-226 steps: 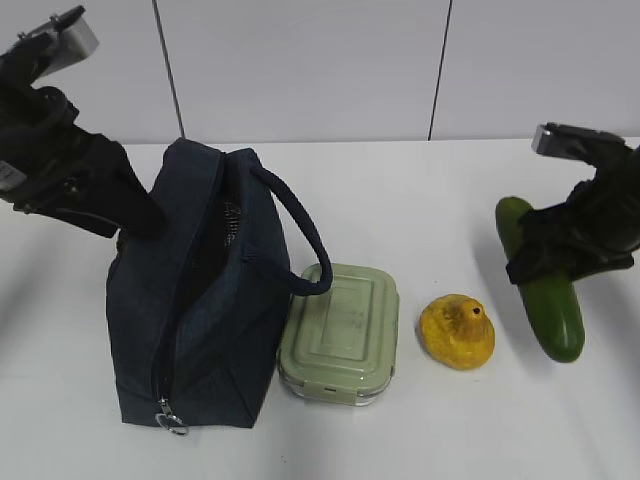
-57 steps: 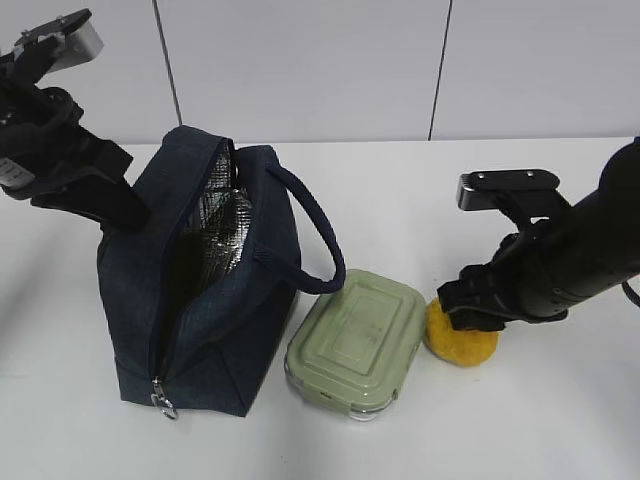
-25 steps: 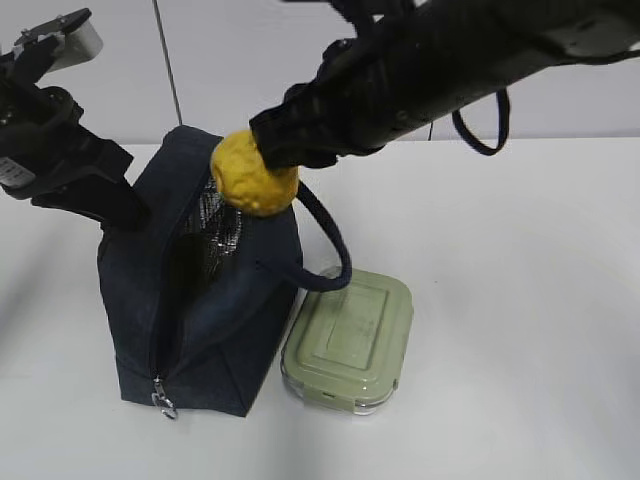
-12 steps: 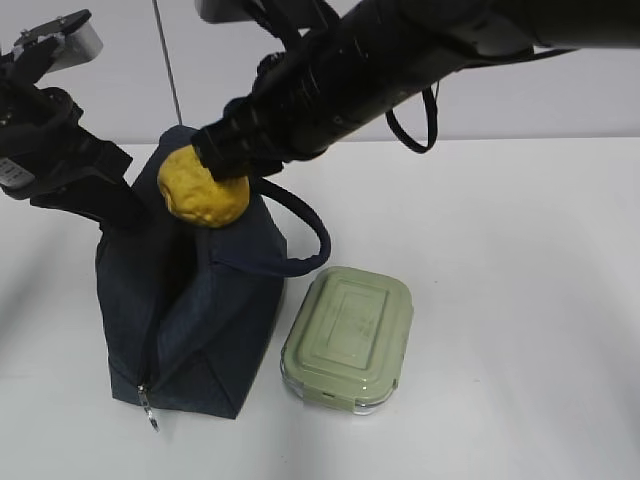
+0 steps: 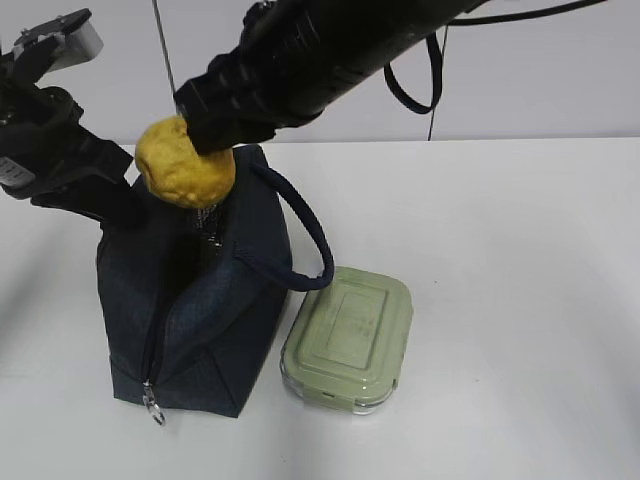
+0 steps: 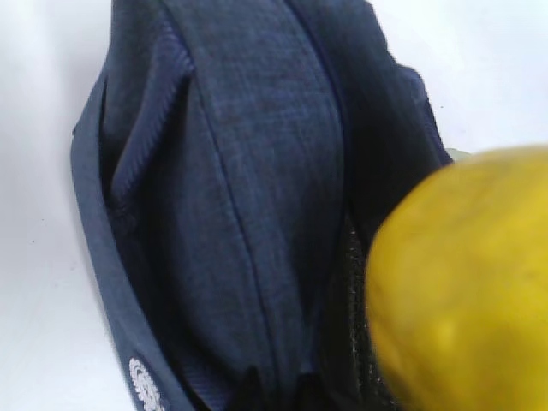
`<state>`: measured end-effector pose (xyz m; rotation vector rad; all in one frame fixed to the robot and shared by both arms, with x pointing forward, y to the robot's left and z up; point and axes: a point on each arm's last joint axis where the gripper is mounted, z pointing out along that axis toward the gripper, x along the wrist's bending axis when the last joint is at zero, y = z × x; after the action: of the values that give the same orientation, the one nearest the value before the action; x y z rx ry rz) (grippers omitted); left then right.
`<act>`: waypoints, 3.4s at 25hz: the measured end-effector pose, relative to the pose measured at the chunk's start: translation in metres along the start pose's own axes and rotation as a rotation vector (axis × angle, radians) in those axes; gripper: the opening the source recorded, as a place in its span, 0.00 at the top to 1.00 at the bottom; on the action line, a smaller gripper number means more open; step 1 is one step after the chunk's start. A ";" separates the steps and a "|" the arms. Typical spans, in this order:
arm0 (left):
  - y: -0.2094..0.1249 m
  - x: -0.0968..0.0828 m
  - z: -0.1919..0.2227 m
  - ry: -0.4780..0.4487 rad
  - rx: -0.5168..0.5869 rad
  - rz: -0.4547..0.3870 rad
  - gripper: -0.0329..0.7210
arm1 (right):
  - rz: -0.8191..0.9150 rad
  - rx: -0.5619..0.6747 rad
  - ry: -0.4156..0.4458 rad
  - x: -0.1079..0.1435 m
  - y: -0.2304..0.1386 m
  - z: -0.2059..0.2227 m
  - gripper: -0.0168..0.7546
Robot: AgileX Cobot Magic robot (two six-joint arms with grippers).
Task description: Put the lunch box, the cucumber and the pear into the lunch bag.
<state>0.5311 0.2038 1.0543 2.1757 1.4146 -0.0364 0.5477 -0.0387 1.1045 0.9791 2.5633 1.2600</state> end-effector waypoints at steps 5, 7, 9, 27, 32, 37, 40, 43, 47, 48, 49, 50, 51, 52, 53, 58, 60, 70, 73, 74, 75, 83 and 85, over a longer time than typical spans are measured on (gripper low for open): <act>0.000 0.000 0.000 0.000 -0.001 0.000 0.93 | 0.012 0.139 0.013 -0.010 -0.023 0.036 0.74; 0.000 0.000 0.000 -0.001 0.000 -0.001 0.93 | -0.015 0.204 -0.001 -0.014 -0.031 0.042 0.74; 0.000 0.000 0.000 -0.001 -0.001 -0.001 0.93 | -0.022 0.252 -0.022 -0.017 -0.036 0.043 0.74; 0.000 0.000 0.000 -0.002 0.000 -0.001 0.93 | 0.070 0.157 -0.031 -0.013 -0.022 0.024 0.28; 0.000 0.000 0.000 -0.002 0.000 -0.001 0.93 | 0.156 0.122 -0.095 -0.028 -0.021 -0.003 0.31; 0.000 0.000 0.000 -0.002 0.000 0.001 0.93 | 0.296 0.164 -0.117 -0.049 -0.051 -0.016 0.33; 0.000 0.000 0.000 -0.002 0.001 0.002 0.93 | 0.373 0.153 -0.103 -0.052 -0.072 -0.022 0.33; 0.000 0.000 0.000 -0.002 0.001 0.002 0.93 | 0.443 0.132 -0.056 -0.055 -0.092 -0.029 0.33; 0.000 0.000 0.000 -0.002 0.001 0.003 0.93 | 0.613 0.046 0.069 -0.071 -0.119 -0.038 0.33; 0.000 0.000 0.000 -0.002 0.001 0.003 0.93 | 0.664 0.020 0.102 -0.076 -0.127 -0.041 0.34; 0.000 0.000 0.000 -0.003 0.002 0.003 0.93 | 0.709 -0.014 0.131 -0.081 -0.132 -0.043 0.34; 0.000 0.000 0.000 -0.003 0.002 0.003 0.93 | 0.751 -0.056 0.154 -0.085 -0.136 -0.046 0.35; 0.000 0.000 0.000 -0.003 0.002 0.003 0.93 | 0.787 -0.087 0.153 -0.090 -0.141 -0.049 0.36; 0.000 0.000 0.000 -0.003 0.003 0.003 0.93 | 0.803 -0.098 0.145 -0.094 -0.146 -0.050 0.37; 0.000 0.000 0.000 -0.003 0.003 0.003 0.93 | 0.805 -0.099 0.134 -0.097 -0.149 -0.051 0.38; 0.000 0.000 0.000 -0.004 0.005 0.003 0.93 | 0.780 -0.067 0.089 -0.098 -0.161 -0.049 0.39; 0.000 0.000 0.000 -0.004 0.005 0.003 0.93 | 0.792 -0.055 0.075 -0.100 -0.166 -0.045 0.39; 0.000 0.000 0.000 -0.004 0.005 0.003 0.93 | 1.043 0.028 0.068 -0.110 -0.204 -0.011 0.39; 0.000 0.000 0.000 -0.004 0.005 0.003 0.93 | 1.070 0.026 0.053 -0.112 -0.207 -0.006 0.39; 0.000 0.000 0.000 -0.004 0.005 0.003 0.93 | 1.072 0.025 0.049 -0.111 -0.206 -0.005 0.39; 0.000 0.000 0.000 -0.004 0.005 0.003 0.93 | 1.074 0.024 0.035 -0.111 -0.207 -0.003 0.39; 0.000 0.000 0.000 -0.004 0.005 0.003 0.93 | 1.114 0.058 0.015 -0.104 -0.212 0.020 0.39; 0.000 0.000 0.000 -0.004 0.004 0.003 0.93 | 1.126 0.067 0.017 -0.106 -0.217 0.024 0.39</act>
<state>0.5306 0.2037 1.0542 2.1800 1.4106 -0.0424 0.5319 -0.1819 0.9097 2.5954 1.9960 1.2901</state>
